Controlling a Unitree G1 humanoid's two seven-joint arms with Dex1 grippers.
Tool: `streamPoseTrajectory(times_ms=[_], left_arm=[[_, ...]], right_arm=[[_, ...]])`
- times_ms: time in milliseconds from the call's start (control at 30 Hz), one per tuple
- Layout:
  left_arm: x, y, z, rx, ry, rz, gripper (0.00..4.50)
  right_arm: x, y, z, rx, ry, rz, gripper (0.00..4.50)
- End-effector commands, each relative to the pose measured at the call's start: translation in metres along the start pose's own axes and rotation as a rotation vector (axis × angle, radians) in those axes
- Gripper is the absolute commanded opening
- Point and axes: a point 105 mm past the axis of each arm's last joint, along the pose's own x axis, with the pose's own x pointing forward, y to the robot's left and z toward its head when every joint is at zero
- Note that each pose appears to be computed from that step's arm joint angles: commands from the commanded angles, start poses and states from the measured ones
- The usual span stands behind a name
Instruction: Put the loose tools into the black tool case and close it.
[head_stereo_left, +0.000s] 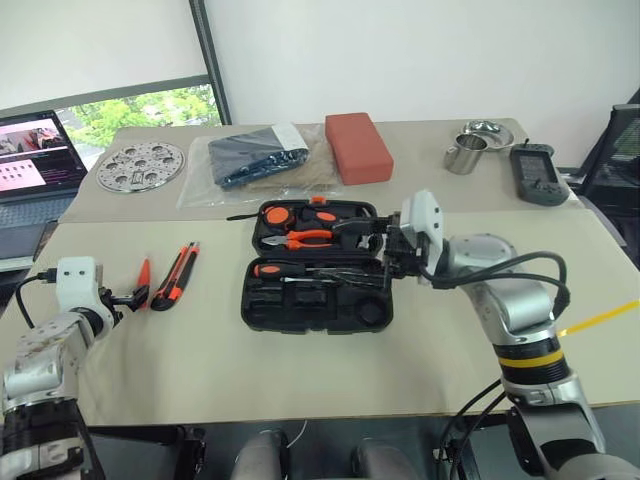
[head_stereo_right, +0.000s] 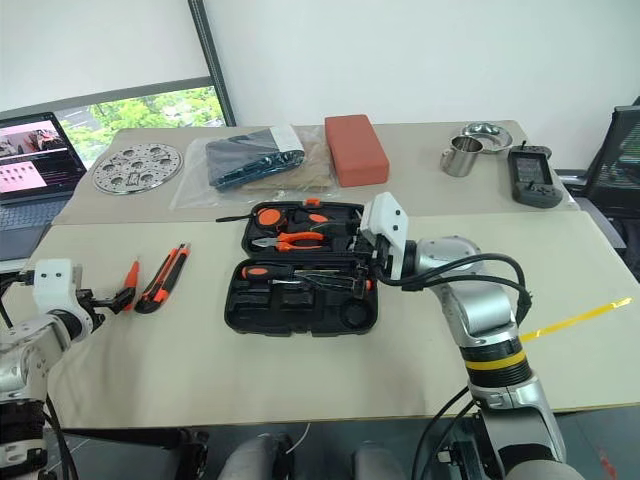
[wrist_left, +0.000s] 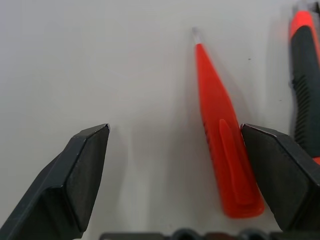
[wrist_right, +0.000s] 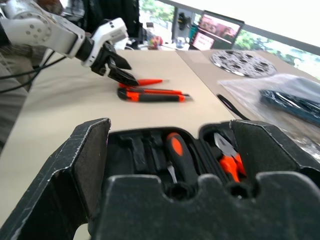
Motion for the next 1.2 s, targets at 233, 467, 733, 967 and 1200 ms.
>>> streamPoseTrajectory(times_ms=[233,467,733,967,1200], left_arm=[[0.007,-0.003,-0.009,0.083,0.099,-0.071,4.5],[0.011,-0.006,-0.024,0.075,0.151,-0.125,2.62],[0.01,0.005,-0.029,0.034,0.15,-0.098,0.45],[0.004,0.011,0.019,0.082,-0.148,-0.107,0.45],[-0.026,-0.028,0.103,0.272,-0.437,-0.374,0.45]], right_arm=[[-0.009,-0.005,0.017,-0.044,-0.031,-0.04,4.44],[-0.007,-0.005,0.019,-0.041,-0.036,-0.039,4.5],[-0.007,-0.003,0.019,-0.038,-0.04,-0.042,4.5],[-0.009,-0.003,0.017,-0.033,-0.042,-0.051,4.5],[-0.016,-0.006,0.018,-0.035,-0.047,-0.064,4.5]])
